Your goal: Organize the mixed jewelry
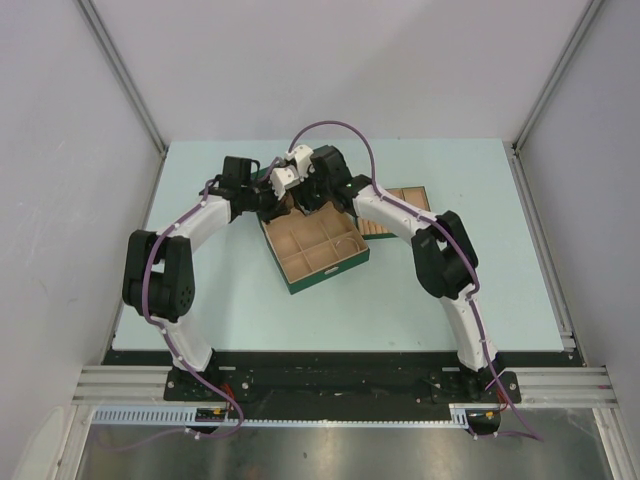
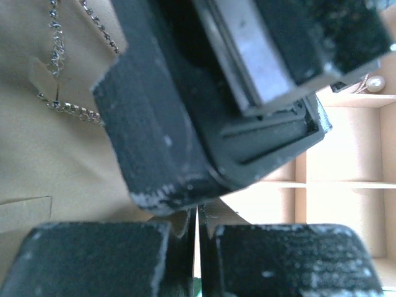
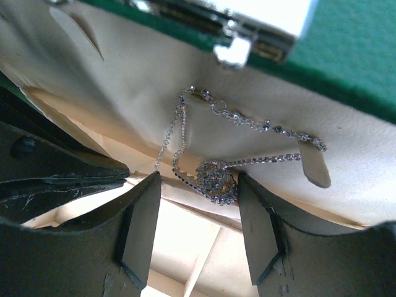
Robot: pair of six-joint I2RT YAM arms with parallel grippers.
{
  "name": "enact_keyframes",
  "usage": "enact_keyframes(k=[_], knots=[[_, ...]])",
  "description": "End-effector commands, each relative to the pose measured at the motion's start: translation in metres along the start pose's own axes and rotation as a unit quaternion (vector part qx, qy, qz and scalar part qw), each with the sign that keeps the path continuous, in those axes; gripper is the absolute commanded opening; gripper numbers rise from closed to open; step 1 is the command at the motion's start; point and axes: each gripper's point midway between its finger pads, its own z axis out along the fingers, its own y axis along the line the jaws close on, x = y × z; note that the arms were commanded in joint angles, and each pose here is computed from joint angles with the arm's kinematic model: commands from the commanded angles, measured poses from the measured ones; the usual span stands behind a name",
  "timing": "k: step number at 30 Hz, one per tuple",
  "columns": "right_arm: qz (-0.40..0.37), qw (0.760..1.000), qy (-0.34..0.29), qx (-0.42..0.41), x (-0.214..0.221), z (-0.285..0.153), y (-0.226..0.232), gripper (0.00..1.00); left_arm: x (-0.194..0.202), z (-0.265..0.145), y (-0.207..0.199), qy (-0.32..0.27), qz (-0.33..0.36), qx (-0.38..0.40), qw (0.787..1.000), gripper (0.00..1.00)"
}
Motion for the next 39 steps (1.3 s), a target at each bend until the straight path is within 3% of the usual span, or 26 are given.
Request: enact_keyframes(k=[1, 22, 39], knots=[[-0.017, 1.000, -0.009, -0.019, -0.005, 0.013, 0.022, 0.57, -0.070, -0.019, -0.011, -0.092, 0.060, 0.027, 0.994, 0.00], [-0.025, 0.998, -0.055, 0.028, -0.057, -0.027, -0.001, 0.68, -0.076, -0.021, -0.006, -0.094, 0.062, 0.018, 0.993, 0.00], [-0.018, 0.997, -0.059, 0.045, -0.070, -0.029, -0.017, 0.72, -0.073, -0.023, -0.020, -0.087, 0.061, 0.050, 0.993, 0.00]])
